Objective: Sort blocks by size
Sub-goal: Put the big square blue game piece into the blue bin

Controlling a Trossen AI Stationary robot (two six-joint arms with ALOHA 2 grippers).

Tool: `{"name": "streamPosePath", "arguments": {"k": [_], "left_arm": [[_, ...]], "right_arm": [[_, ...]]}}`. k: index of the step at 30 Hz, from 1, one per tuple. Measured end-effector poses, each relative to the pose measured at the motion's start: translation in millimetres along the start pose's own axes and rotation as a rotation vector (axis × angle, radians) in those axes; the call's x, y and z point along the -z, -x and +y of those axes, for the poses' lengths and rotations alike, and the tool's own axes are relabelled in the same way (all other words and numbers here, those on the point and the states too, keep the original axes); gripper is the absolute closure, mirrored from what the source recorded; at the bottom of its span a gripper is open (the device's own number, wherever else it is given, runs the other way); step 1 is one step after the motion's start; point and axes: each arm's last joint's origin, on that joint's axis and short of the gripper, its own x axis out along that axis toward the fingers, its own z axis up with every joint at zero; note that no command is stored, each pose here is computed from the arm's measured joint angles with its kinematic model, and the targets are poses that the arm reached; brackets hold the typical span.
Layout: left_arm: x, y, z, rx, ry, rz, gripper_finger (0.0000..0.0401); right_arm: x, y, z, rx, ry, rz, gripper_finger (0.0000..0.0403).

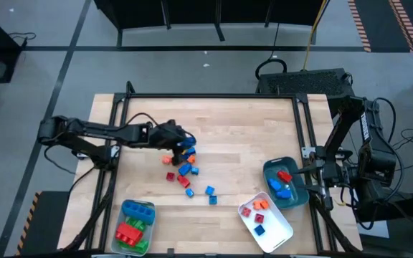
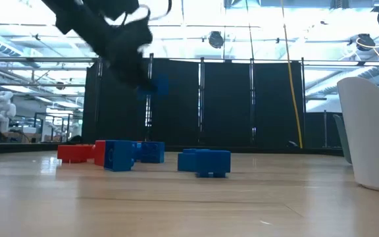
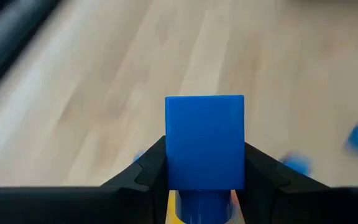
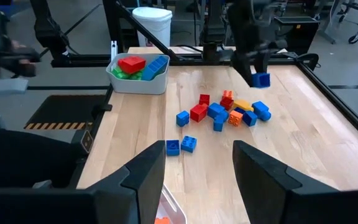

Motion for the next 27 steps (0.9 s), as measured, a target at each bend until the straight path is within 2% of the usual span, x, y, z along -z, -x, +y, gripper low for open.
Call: {"name": "streamPosePath", "arguments": {"k": [6, 11, 14, 21, 27], "left_arm": [[-36.3, 4.8, -29.4, 0.121, -0.007, -0.401, 0.0263], [-51.2, -8.0, -54.2, 0.196, -0.027, -0.648, 0.0263], [-60.8, -30.7, -68.6, 0.216, -0.038, -0.693, 0.0263], [-93.5, -103.9, -112.5, 0.245, -0.14, -0.673, 0.0262], [-127.6, -144.8, -138.3, 0.326, -0.185, -0.678, 0.0262]], "right_arm": [[0.0, 0.0, 0.0, 0.0, 0.001, 0.0, 0.0232], [0.0, -0.1, -0.2, 0.002, 0.002, -0.002, 0.0232], [-0.1, -0.1, -0.2, 0.004, 0.003, -0.005, 0.0232], [-0.4, -0.1, 0.2, 0.002, -0.007, -0.008, 0.0232], [-0.2, -0.1, 0.4, -0.001, -0.027, -0.002, 0.0232]]}}
